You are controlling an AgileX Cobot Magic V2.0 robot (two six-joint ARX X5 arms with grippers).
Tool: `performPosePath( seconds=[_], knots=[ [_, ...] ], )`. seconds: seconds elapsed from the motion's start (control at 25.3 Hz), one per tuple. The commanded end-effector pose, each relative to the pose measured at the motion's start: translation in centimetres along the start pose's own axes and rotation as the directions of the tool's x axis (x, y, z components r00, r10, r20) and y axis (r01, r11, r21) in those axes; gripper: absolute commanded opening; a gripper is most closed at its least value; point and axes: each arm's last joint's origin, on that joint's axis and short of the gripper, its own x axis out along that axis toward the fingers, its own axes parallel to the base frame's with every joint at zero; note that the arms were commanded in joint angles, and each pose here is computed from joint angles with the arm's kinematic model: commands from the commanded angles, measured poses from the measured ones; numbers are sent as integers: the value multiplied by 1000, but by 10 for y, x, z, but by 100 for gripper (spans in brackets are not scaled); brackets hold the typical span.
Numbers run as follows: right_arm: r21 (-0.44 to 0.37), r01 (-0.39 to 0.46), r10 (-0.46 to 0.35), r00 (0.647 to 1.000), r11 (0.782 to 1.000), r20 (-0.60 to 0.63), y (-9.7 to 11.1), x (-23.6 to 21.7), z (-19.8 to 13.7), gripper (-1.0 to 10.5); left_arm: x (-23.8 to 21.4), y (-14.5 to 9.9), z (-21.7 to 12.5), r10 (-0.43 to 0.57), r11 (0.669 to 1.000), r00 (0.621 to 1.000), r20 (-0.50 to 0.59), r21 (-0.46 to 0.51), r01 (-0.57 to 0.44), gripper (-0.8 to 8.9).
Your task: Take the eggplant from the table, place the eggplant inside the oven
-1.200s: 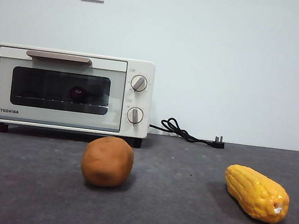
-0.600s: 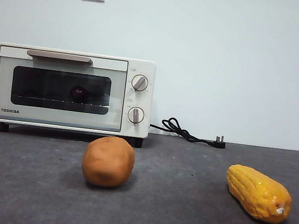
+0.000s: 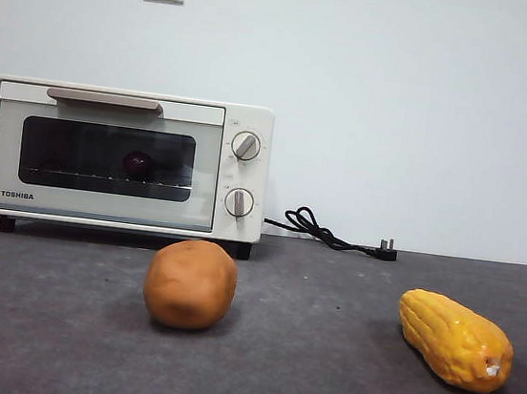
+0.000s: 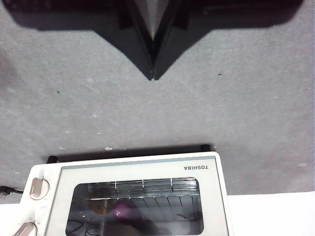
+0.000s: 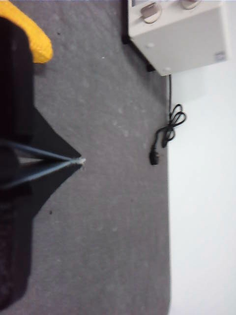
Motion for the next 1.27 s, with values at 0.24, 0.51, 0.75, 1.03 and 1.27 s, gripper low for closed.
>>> performPosePath(
  seconds=[0.24, 0.51, 0.75, 1.03, 1.27],
  knots=[
    [13, -5, 5, 997, 1000, -71, 0, -1, -10, 1, 2, 0, -4, -3, 1000, 1000, -11, -9, 3, -4],
    [14, -1, 2, 997, 1000, -73, 0, -1, -10, 1, 2, 0, -5, -3, 1000, 1000, -12, -9, 3, -4],
    [14, -1, 2, 997, 1000, -75, 0, -1, -10, 1, 2, 0, -5, -3, 1000, 1000, -12, -9, 3, -4],
    [14, -1, 2, 997, 1000, -75, 0, -1, -10, 1, 2, 0, -4, -3, 1000, 1000, -12, -9, 3, -4],
    [14, -1, 2, 997, 1000, -75, 0, -1, -10, 1, 2, 0, -4, -3, 1000, 1000, -12, -9, 3, -4]
  ],
)
